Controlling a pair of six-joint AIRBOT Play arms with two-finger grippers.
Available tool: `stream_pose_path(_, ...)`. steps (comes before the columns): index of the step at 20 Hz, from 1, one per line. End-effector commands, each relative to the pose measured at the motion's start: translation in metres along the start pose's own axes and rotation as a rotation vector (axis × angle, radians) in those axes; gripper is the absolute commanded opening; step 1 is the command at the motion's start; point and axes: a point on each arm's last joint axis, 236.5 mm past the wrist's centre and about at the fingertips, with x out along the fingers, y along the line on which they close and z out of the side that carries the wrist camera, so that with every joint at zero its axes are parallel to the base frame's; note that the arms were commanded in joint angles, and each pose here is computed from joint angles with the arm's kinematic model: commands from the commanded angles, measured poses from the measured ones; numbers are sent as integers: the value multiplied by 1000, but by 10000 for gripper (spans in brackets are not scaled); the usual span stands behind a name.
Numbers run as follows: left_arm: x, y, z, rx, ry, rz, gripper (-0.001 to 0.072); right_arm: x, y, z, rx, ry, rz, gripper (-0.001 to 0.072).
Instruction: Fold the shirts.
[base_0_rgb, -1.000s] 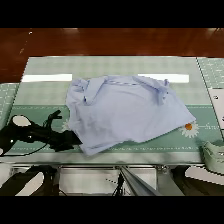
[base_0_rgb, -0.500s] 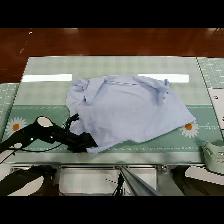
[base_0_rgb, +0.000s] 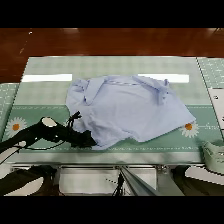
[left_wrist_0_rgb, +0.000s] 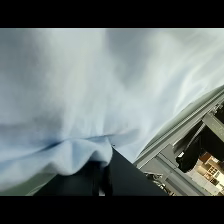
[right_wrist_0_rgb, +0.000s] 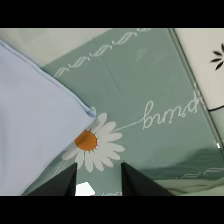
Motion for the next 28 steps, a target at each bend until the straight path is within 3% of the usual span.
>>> stream_pose_path(1,0,-1,-2,10,10,-3,25,48,17,-35,5,133,130,475)
stream_pose_path(3,0,-1,-2,10,10,-3,25,77,25,-44,23,147,192,505)
stream_pose_path(10,0,-1,-2,10,10,-3,25,136,9,-74,64,191,168,502)
stream_pose_path(15,0,-1,-2,10,10,-4,25,165,36,-53,124,136,271,484)
stream_pose_path(22,0,-1,-2,10,10,-3,25,202,51,-50,71,159,152,469)
stream_pose_path(23,0,-1,-2,10,10,-3,25,208,57,-50,67,166,161,411)
stream_pose_path(25,0,-1,-2,18,9,-3,25,212,74,-43,58,139,195,52)
stream_pose_path(28,-6,-12,9,58,-21,-16,25,179,120,-19,-23,52,356,39)
